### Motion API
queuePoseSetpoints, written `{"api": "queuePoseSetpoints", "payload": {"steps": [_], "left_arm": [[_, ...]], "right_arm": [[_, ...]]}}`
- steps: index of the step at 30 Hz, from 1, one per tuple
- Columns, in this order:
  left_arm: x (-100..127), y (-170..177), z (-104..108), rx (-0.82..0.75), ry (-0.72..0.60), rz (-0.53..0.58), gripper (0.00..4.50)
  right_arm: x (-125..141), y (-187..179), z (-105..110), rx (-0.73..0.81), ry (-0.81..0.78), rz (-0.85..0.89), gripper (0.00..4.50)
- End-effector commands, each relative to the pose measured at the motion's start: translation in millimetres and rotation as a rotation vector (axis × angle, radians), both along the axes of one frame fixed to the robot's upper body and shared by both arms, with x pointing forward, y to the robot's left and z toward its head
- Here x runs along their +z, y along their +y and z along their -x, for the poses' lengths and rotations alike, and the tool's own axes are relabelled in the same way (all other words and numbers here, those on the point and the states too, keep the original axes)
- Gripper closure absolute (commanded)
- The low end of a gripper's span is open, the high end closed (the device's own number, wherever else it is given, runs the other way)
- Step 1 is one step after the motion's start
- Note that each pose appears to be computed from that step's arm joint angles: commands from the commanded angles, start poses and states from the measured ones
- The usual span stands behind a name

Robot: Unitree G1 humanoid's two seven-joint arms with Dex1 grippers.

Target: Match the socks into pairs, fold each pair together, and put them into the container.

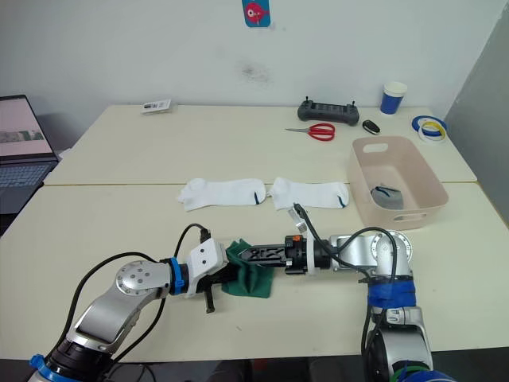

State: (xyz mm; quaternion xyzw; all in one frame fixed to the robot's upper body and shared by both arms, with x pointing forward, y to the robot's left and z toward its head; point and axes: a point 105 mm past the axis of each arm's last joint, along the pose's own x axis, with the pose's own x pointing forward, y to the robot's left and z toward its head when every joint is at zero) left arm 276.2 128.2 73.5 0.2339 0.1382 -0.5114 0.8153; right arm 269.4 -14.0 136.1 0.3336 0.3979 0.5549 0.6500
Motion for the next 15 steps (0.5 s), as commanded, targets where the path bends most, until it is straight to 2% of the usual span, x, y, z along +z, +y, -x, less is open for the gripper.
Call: {"api": "queuePoseSetpoints", "payload": {"steps": [1, 4, 9, 10, 13, 15], "left_arm": [[-19, 13, 3, 0.041, 0.061, -0.063, 4.50], [-19, 13, 3, 0.041, 0.061, -0.064, 4.50], [-18, 15, 3, 0.043, 0.058, -0.065, 4.50], [-18, 15, 3, 0.042, 0.057, -0.064, 4.50], [-16, 15, 3, 0.037, 0.051, -0.058, 4.50], [-16, 14, 3, 0.034, 0.051, -0.056, 4.50]], "right_arm": [[9, 4, -2, -0.007, -0.023, -0.034, 1.72], [11, 2, -3, -0.008, -0.033, -0.036, 1.72], [18, -10, 6, 0.034, -0.247, 0.039, 1.72], [18, -12, 8, 0.046, -0.362, 0.066, 1.72], [0, -14, 14, 0.165, -0.851, 0.186, 2.34], [-11, -12, 15, 0.207, -0.995, 0.193, 3.02]]}}
